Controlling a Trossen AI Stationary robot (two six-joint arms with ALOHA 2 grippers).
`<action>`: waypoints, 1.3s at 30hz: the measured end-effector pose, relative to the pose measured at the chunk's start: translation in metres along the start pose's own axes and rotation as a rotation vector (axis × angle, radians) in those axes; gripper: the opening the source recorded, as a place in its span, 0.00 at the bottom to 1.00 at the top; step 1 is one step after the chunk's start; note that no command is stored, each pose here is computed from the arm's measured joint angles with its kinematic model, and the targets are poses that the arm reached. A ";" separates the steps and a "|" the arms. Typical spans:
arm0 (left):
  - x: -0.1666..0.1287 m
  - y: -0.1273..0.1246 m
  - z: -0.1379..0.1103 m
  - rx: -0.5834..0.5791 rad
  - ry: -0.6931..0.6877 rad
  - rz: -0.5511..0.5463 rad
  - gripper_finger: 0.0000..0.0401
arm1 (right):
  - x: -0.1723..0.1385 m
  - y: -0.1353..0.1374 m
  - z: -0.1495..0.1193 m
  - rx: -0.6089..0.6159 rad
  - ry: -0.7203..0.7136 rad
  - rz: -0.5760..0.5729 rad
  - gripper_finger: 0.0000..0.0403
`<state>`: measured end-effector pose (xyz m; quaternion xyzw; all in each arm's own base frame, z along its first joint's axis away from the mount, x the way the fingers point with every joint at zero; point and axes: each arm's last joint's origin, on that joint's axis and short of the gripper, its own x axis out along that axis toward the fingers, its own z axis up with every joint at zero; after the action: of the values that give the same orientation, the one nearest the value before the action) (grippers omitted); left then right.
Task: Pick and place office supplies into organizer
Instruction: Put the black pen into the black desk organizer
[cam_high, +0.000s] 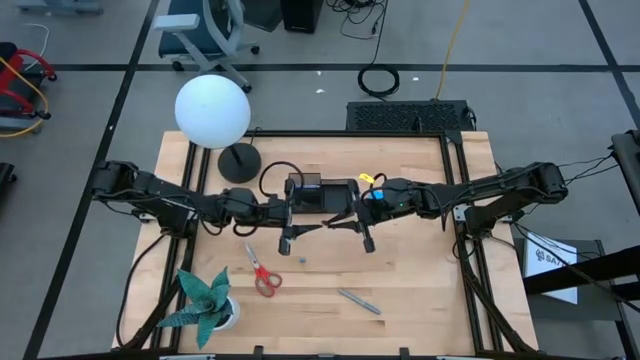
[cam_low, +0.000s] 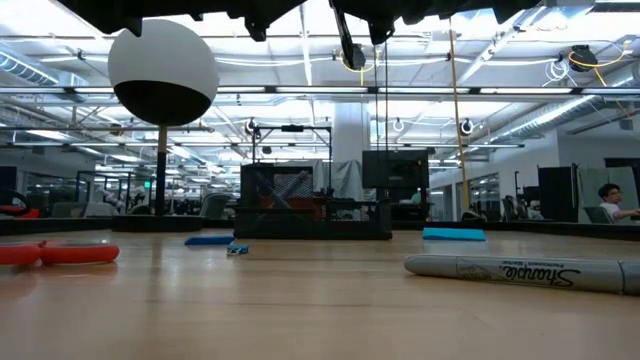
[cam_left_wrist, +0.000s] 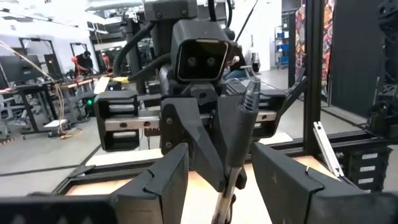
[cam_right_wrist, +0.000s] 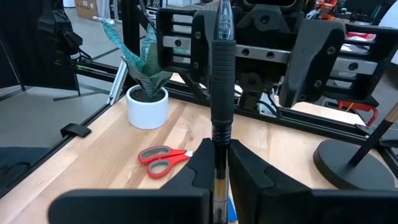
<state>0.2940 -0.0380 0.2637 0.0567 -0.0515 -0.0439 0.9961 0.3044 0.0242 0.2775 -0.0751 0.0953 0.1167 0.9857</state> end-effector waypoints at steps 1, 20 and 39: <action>0.000 0.000 0.001 0.000 -0.007 -0.004 0.46 | 0.000 0.000 0.000 0.000 -0.002 -0.001 0.04; 0.000 0.000 0.004 -0.030 -0.038 -0.010 0.46 | 0.003 -0.003 -0.002 -0.008 -0.005 -0.035 0.04; 0.038 -0.001 -0.002 -0.017 -0.023 -0.002 0.46 | 0.005 -0.004 0.000 -0.024 -0.037 -0.040 0.04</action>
<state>0.3317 -0.0419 0.2650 0.0476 -0.0625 -0.0461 0.9958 0.3102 0.0219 0.2769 -0.0867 0.0743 0.0995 0.9885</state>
